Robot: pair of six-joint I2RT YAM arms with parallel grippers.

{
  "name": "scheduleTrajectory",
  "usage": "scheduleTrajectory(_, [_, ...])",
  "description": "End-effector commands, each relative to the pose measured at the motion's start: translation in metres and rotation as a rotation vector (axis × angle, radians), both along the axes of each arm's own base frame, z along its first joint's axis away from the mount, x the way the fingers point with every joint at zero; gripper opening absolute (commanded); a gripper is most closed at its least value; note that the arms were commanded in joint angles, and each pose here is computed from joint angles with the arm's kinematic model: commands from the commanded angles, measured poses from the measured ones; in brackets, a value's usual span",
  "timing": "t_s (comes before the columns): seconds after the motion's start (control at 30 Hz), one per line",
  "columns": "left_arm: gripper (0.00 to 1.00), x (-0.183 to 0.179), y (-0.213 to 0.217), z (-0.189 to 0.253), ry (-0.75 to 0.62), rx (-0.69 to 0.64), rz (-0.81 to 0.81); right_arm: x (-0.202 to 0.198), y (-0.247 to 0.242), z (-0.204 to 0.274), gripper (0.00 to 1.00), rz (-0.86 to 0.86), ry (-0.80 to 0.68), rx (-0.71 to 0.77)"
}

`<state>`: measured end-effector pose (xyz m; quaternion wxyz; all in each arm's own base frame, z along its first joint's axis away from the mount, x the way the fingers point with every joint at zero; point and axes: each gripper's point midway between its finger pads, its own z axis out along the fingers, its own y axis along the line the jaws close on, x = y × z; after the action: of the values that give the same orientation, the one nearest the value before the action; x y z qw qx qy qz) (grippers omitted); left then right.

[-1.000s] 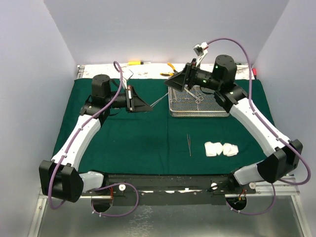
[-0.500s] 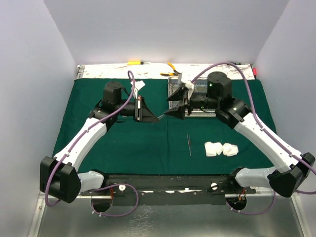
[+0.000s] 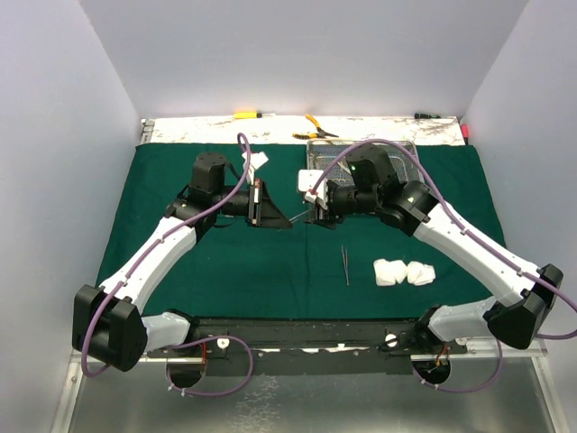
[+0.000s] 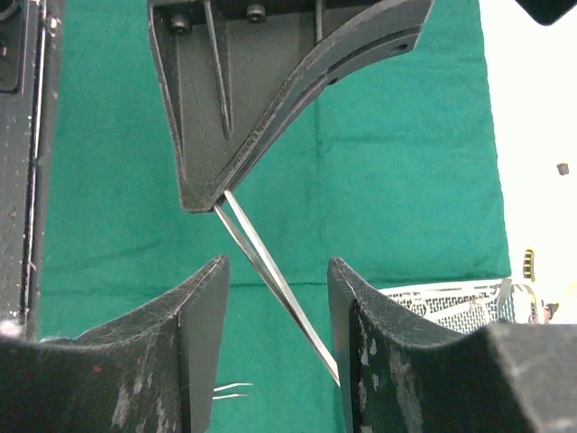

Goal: Open and lay out the surgical kit
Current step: Place the medical item in the surgical kit.

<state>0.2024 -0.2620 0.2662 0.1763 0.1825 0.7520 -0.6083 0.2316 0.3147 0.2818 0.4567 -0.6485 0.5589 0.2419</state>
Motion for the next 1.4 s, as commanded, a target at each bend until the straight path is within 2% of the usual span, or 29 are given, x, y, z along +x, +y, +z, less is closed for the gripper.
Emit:
scheduleTrajectory(0.0, [0.00,-0.008,0.001,0.002,-0.037,-0.014,-0.034,0.004,-0.002,-0.007,0.50,0.013,-0.051,-0.074])
scheduleTrajectory(0.43, [0.00,-0.009,0.001,0.006,-0.033,-0.020,-0.043,0.000,0.016,-0.009,0.29,0.091,-0.053,-0.067])
scheduleTrajectory(0.7, [0.01,-0.008,-0.001,0.019,-0.033,-0.038,-0.057,-0.002,0.014,-0.012,0.06,0.092,-0.066,-0.094])
scheduleTrajectory(0.77, [0.10,-0.007,-0.001,0.021,-0.034,-0.039,-0.057,-0.002,0.012,-0.012,0.01,0.084,-0.077,-0.100])
scheduleTrajectory(0.93, [0.45,-0.003,-0.002,0.023,-0.077,-0.033,-0.040,-0.004,0.005,-0.012,0.01,0.070,-0.092,-0.107])
scheduleTrajectory(1.03, [0.57,0.011,0.001,0.023,-0.126,-0.007,0.024,-0.006,0.001,-0.014,0.01,0.061,-0.082,-0.111])
scheduleTrajectory(1.1, [0.62,0.025,0.007,0.023,-0.136,0.015,0.096,-0.011,-0.003,-0.018,0.01,0.053,-0.051,-0.121])
scheduleTrajectory(1.23, [0.64,0.062,0.031,0.018,-0.123,0.064,0.282,-0.020,-0.011,-0.028,0.01,-0.019,0.053,-0.110])
scheduleTrajectory(1.3, [0.64,0.080,0.050,0.010,-0.102,0.101,0.397,-0.017,-0.013,-0.031,0.01,-0.135,0.126,-0.058])
scheduleTrajectory(1.37, [0.64,0.098,0.073,-0.004,-0.068,0.164,0.537,-0.005,-0.018,-0.039,0.01,-0.342,0.237,-0.012])
